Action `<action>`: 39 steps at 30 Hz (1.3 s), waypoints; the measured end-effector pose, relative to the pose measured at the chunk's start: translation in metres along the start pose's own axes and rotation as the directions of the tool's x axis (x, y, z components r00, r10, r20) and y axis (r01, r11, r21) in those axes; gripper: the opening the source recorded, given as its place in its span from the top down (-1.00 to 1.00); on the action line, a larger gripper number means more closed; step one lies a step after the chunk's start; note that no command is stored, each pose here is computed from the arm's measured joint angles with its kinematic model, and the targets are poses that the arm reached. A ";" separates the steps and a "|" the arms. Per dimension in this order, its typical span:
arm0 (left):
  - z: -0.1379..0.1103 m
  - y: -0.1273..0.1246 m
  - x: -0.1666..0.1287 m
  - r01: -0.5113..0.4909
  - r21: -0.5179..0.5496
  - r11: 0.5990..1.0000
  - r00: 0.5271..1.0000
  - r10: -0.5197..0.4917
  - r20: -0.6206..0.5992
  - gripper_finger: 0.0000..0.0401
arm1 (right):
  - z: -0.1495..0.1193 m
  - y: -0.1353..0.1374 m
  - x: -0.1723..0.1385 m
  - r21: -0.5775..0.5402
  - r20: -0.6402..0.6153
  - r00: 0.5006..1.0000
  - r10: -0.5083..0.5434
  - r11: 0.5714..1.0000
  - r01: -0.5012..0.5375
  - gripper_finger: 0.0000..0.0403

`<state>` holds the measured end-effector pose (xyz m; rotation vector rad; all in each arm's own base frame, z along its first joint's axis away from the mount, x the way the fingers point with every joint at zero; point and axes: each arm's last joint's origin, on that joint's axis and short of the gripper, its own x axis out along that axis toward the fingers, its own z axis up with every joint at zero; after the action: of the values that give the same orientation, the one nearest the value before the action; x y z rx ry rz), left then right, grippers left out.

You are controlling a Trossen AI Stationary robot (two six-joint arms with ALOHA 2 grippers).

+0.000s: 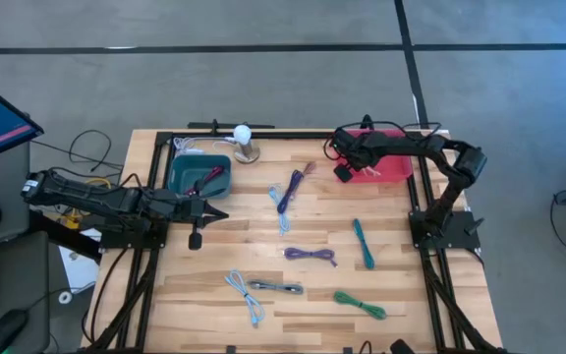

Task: Pick & Place USB Port
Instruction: Put the plain white charger cable into the pink bin, then put the striped violet charger cable into the blue bin

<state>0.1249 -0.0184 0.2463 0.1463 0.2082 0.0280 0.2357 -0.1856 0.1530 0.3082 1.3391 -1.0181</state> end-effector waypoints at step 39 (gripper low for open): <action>0.000 0.000 0.000 0.000 0.000 1.000 1.000 0.000 -0.001 0.94 | 0.036 0.082 -0.142 -0.498 0.178 0.856 0.485 0.795 -0.346 0.49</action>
<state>0.1249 -0.0184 0.2461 0.1465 0.2090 0.0280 0.3358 -0.1044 0.2614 0.0841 1.1181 -0.3360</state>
